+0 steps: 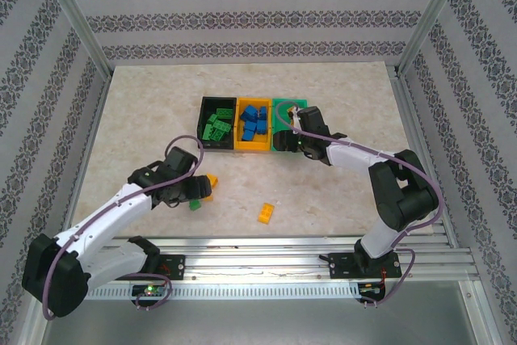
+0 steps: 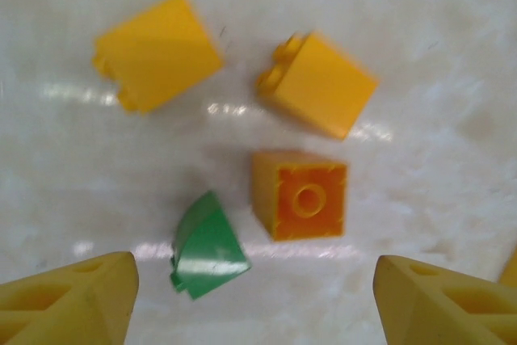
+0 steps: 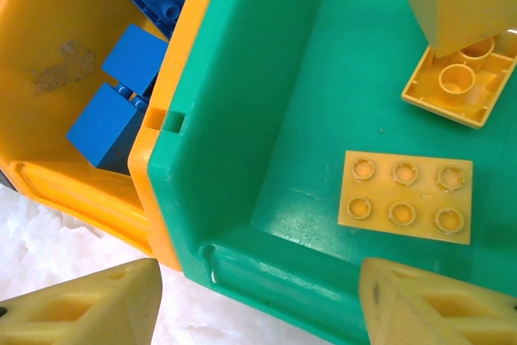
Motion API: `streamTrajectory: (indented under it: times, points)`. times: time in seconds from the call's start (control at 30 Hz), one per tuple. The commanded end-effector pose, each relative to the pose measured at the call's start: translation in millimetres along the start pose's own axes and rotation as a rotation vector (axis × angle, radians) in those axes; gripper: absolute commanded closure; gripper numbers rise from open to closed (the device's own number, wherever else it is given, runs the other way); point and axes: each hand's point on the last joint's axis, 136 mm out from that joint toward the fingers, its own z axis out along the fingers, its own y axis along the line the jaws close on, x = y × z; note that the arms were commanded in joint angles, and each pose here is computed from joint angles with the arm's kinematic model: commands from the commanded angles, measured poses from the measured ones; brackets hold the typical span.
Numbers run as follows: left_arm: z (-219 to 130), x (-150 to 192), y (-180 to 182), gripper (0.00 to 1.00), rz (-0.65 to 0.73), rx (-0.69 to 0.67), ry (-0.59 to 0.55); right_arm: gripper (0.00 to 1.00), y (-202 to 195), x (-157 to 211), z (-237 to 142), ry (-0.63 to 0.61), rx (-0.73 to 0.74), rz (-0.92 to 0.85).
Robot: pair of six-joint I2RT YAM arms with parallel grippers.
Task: Sort the legos into containers by color
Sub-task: Pick up the lego from the middle-left of the table.
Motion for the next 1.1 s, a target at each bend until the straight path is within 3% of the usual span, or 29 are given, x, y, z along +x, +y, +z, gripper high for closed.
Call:
streamTrajectory:
  times: [0.0,0.17,0.33,0.67,0.77,0.9,1.07]
  points:
    - [10,31,28,0.26,-0.061,-0.128,0.101,0.34,3,-6,-5,-0.041,-0.027,-0.040]
    - [26,43,24,0.32,-0.063,-0.111,0.143,0.34,5,1,-3,-0.039,-0.057,-0.038]
    - [29,32,19,0.41,-0.014,-0.112,0.120,0.34,4,3,-3,-0.045,-0.058,-0.036]
    - [48,23,7,0.43,0.044,-0.092,0.125,0.34,1,4,-10,-0.057,-0.043,-0.049]
    - [49,21,7,0.49,0.061,-0.091,0.117,0.34,1,4,-10,-0.056,-0.043,-0.049]
    - [42,14,1,0.68,0.087,-0.073,0.096,0.34,1,5,-10,-0.055,-0.043,-0.049]
    - [27,2,-8,0.72,0.119,-0.028,0.032,0.34,1,6,-6,-0.046,-0.045,-0.045]
